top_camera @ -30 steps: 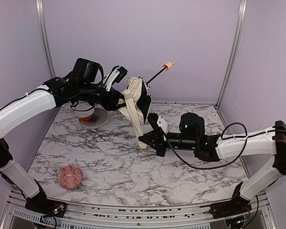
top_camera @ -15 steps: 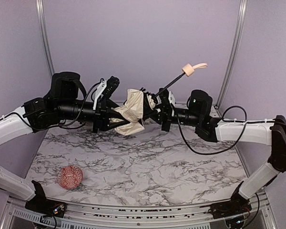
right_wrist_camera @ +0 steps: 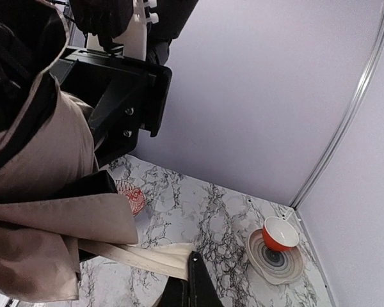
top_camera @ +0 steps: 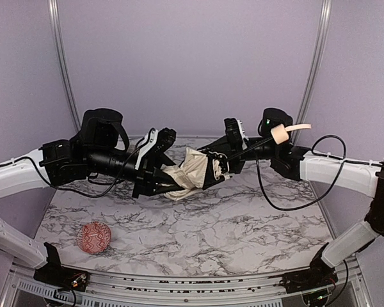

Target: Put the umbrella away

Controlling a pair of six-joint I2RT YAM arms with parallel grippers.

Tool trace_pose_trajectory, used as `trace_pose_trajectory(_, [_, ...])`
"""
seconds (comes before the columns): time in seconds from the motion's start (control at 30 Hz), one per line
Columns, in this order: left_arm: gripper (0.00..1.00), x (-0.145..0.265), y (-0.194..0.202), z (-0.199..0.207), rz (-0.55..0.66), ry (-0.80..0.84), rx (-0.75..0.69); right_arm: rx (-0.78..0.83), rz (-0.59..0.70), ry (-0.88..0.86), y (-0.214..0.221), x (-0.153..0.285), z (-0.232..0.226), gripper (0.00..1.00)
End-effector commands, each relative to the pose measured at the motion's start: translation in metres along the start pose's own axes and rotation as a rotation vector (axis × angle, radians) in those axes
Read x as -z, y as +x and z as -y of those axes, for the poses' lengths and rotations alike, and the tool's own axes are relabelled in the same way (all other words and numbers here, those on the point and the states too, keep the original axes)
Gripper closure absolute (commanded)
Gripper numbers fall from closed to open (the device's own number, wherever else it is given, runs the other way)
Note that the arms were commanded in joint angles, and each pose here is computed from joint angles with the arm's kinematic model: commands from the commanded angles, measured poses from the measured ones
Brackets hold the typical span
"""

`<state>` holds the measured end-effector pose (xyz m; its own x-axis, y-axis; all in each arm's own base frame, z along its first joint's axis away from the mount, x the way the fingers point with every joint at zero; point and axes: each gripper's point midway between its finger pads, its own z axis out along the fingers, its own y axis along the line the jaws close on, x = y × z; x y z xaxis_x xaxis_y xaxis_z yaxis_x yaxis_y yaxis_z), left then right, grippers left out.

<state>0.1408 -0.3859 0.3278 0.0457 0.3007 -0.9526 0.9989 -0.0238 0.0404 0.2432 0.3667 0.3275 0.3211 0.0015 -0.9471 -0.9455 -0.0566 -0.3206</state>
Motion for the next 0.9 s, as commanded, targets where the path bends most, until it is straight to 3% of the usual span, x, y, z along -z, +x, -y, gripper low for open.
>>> trace_pose_trajectory(0.0, [1.00, 0.012, -0.004, 0.095, 0.033, 0.402, -0.014, 0.111, -0.073, 0.244, -0.017, 0.034, 0.058, 1.00])
trace_pose_trajectory(0.07, [1.00, 0.009, -0.003, 0.098, 0.024, 0.403, -0.019, 0.113, -0.063, 0.230, -0.023, 0.035, 0.052, 1.00])
trace_pose_trajectory(0.33, [1.00, -0.030, 0.069, 0.121, -0.275, 0.483, 0.009, 0.243, -0.027, 0.220, -0.062, 0.036, 0.027, 1.00])
trace_pose_trajectory(0.63, [1.00, -0.032, 0.164, 0.120, -0.637, 0.404, -0.038, 0.400, -0.170, 0.228, -0.034, 0.026, -0.016, 1.00])
trace_pose_trajectory(0.87, [1.00, -0.027, 0.210, 0.111, -0.808, 0.353, -0.178, 0.569, -0.148, 0.248, -0.043, 0.003, -0.055, 1.00])
